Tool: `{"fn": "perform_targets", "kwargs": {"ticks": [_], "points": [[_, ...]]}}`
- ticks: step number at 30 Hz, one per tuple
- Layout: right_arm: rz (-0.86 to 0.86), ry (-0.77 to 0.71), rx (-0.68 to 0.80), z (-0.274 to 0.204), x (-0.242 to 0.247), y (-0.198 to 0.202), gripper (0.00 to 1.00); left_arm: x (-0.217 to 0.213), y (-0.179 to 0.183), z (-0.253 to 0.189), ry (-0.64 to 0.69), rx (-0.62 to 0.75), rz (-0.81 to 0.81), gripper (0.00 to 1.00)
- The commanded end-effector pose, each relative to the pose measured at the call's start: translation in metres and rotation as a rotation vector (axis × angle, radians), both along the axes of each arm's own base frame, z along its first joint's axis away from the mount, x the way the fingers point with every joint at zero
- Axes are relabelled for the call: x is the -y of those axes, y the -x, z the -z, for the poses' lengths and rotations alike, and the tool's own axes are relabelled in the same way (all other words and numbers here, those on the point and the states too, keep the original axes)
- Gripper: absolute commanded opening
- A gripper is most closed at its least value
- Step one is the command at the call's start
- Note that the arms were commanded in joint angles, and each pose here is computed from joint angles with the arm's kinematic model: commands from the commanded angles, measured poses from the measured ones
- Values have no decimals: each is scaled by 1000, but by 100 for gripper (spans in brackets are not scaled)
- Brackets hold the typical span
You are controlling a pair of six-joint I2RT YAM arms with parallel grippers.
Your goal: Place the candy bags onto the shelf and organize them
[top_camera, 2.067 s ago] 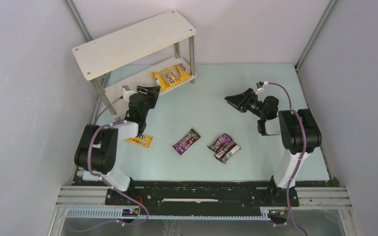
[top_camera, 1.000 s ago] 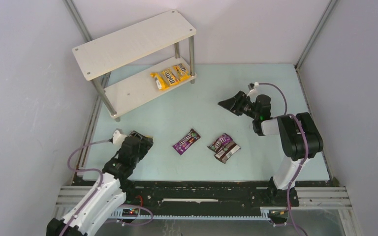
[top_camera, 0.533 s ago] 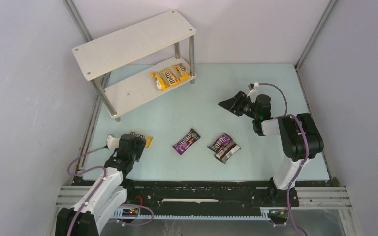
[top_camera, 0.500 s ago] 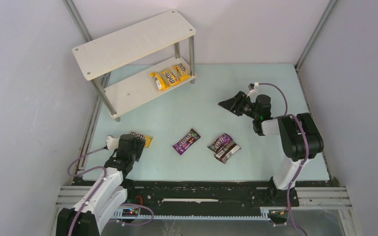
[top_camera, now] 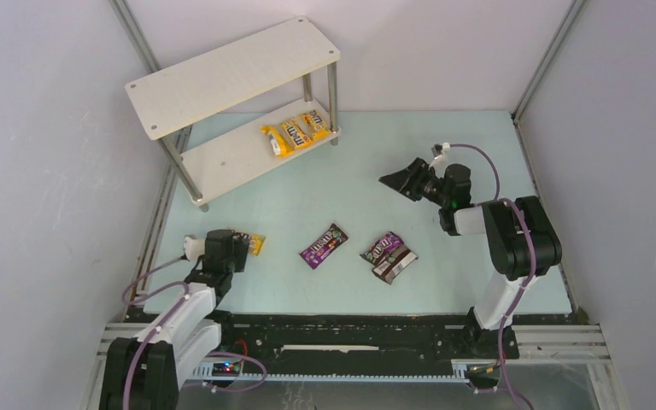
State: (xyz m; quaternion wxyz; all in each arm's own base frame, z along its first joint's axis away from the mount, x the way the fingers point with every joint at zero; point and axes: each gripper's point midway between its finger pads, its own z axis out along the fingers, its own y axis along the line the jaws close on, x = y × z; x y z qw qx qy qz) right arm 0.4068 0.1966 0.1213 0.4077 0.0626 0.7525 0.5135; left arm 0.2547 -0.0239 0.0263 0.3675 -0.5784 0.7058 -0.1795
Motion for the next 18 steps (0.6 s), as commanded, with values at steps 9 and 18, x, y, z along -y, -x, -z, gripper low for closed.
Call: {"fn": "perform_targets", "kwargs": {"ticks": [9,18], "points": [[-4,-23,89,-27,0,-8,71,-10,10,19,-19,-43,-36,31],[-2,-28,86,-27,1,-8,71,-3,0,6,-46,6,43,5]]}}
